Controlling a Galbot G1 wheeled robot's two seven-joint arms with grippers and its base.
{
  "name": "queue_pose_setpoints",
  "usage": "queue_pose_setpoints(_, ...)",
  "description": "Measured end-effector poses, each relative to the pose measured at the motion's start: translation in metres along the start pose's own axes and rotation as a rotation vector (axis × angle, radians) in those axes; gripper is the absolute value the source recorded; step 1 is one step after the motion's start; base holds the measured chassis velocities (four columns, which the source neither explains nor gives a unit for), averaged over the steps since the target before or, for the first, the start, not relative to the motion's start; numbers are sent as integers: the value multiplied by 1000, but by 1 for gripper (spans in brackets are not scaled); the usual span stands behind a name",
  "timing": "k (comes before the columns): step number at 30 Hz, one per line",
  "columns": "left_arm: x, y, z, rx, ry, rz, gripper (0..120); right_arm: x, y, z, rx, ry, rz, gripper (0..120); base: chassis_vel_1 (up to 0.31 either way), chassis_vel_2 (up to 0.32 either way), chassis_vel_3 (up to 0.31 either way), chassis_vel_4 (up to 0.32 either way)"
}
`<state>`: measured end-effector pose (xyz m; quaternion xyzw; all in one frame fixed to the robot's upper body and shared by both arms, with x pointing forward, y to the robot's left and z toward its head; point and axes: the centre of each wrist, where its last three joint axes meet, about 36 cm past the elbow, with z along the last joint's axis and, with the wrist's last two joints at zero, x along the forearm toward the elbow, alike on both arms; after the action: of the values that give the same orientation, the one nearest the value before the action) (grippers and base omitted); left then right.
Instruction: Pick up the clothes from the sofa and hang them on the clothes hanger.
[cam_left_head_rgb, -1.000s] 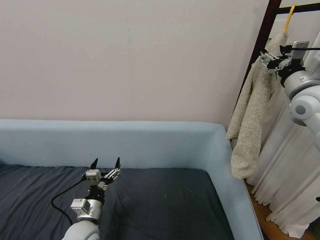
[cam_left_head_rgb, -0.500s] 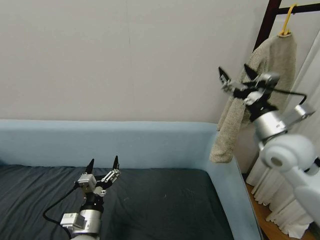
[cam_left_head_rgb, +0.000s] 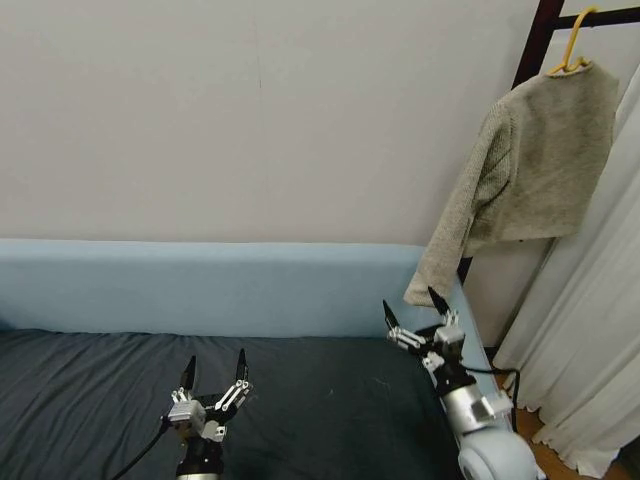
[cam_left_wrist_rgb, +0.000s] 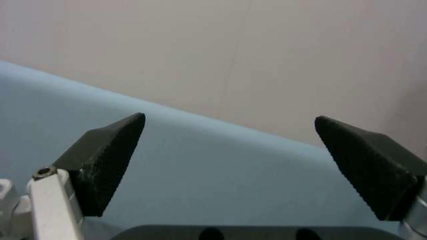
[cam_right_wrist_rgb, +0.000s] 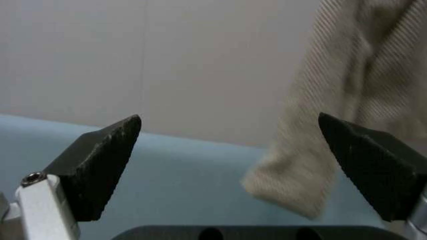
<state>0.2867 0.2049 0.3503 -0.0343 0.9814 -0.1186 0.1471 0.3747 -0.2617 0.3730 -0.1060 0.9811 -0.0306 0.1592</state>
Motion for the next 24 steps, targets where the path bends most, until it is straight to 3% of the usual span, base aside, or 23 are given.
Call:
queue_pose_setpoints(10, 14, 27, -8, 6, 71, -65, 100, 35, -46, 4, 107, 78, 143, 100, 0, 0, 0, 0)
queue_pose_setpoints(24, 11, 29, -25, 15, 81, -72, 100, 51, -43, -23, 86, 99, 184, 100, 0, 0, 0, 0)
